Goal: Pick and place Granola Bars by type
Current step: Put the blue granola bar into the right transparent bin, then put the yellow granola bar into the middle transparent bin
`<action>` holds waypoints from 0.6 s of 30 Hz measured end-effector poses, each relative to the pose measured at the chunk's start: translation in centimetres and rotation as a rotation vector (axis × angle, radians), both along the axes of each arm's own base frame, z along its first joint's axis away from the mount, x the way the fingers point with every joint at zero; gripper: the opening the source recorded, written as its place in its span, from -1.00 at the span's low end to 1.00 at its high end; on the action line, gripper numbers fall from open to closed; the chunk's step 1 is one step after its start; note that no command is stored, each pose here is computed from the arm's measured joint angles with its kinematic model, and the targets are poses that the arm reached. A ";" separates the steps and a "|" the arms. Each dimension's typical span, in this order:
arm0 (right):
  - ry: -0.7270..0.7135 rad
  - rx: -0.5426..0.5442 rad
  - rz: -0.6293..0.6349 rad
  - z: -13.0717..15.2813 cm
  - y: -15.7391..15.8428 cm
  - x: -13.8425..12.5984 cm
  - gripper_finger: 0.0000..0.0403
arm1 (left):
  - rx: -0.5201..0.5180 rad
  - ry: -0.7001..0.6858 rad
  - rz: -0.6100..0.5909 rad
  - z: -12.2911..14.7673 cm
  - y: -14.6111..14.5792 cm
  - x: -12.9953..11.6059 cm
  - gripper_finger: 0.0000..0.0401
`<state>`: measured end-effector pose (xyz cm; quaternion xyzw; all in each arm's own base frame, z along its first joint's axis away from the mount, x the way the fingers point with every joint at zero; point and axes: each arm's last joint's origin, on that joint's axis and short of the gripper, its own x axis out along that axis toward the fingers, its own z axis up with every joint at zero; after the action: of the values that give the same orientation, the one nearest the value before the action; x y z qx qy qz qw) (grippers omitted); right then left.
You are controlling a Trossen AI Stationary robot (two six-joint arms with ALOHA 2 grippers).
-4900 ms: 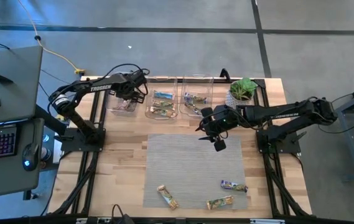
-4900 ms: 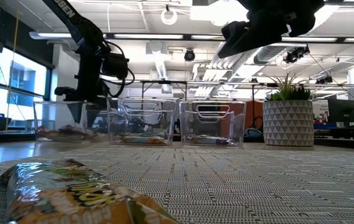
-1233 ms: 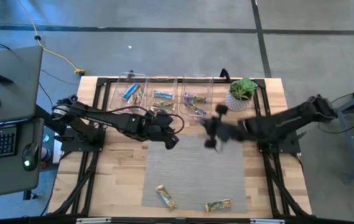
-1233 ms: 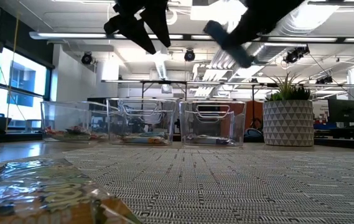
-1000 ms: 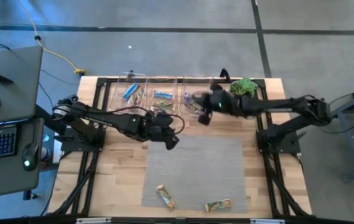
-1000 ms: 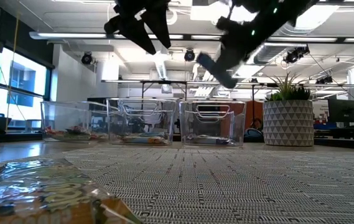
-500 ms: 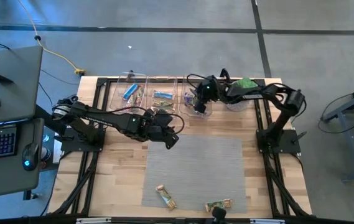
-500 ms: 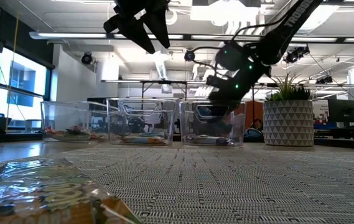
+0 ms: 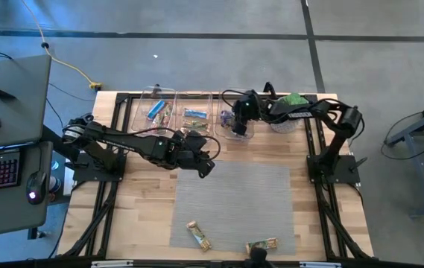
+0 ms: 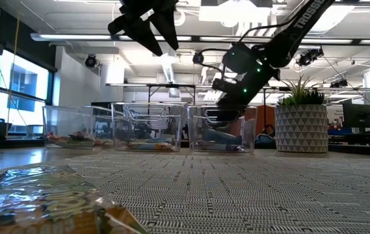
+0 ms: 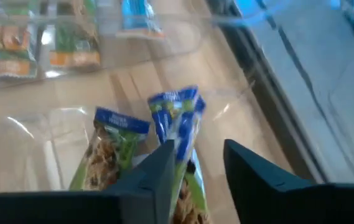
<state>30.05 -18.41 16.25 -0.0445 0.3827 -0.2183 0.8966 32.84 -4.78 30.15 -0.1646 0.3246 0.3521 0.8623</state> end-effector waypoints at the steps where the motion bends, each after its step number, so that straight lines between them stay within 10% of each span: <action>1: 0.002 -0.019 0.009 0.3 0.1 0.3 -0.34 | 0.000 0.000 0.000 0.0 0.0 0.0 0.04; 11: 0.113 -0.165 0.220 10.3 7.6 2.4 -0.24 | 0.003 0.004 -0.004 0.0 0.0 0.0 0.04; 18: 0.152 -0.056 0.381 16.0 16.3 -1.6 -0.24 | 0.004 0.006 -0.005 0.0 0.0 0.0 0.04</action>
<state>28.44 -2.14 32.25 -0.1571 0.4277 -0.0515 0.8887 32.83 -4.78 30.12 -0.1608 0.3268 0.3513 0.8625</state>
